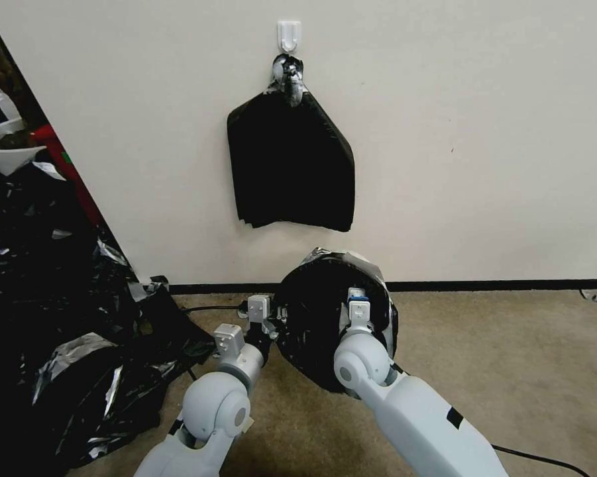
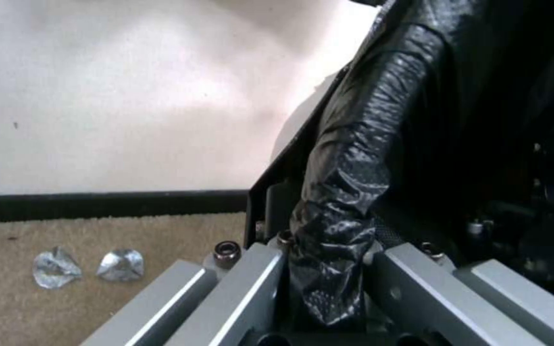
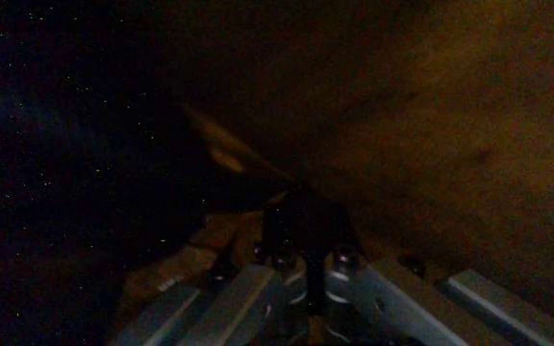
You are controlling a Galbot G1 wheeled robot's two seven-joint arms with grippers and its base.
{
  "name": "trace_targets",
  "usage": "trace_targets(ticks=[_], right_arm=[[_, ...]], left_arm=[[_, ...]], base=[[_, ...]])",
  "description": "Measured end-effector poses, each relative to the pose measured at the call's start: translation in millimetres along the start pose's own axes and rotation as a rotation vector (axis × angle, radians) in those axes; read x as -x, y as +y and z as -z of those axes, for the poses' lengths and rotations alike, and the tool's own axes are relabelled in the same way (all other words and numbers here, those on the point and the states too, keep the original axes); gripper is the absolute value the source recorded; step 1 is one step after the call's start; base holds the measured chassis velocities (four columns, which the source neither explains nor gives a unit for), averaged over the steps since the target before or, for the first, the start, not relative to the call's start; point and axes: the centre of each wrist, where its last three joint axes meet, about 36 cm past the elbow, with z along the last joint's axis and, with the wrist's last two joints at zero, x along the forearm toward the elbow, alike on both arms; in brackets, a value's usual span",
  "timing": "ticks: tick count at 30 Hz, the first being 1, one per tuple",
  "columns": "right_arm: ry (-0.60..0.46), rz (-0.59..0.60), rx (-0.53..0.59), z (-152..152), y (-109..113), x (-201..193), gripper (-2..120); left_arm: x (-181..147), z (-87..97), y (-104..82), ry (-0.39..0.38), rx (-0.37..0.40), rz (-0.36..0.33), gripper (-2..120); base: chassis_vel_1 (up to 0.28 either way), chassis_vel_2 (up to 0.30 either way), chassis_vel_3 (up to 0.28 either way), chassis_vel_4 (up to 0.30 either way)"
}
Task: Place a trash bag onto the trash bin.
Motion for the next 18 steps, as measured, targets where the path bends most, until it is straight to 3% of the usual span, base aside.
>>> trace_targets(ticks=[18], right_arm=[[-0.002, 0.173, 0.044, -0.7, 9.7, -27.3, 0]], left_arm=[[0.9, -1.9, -1.5, 0.011, -0.005, -0.001, 0]], base=[[0.000, 0.000, 0.000, 0.000]])
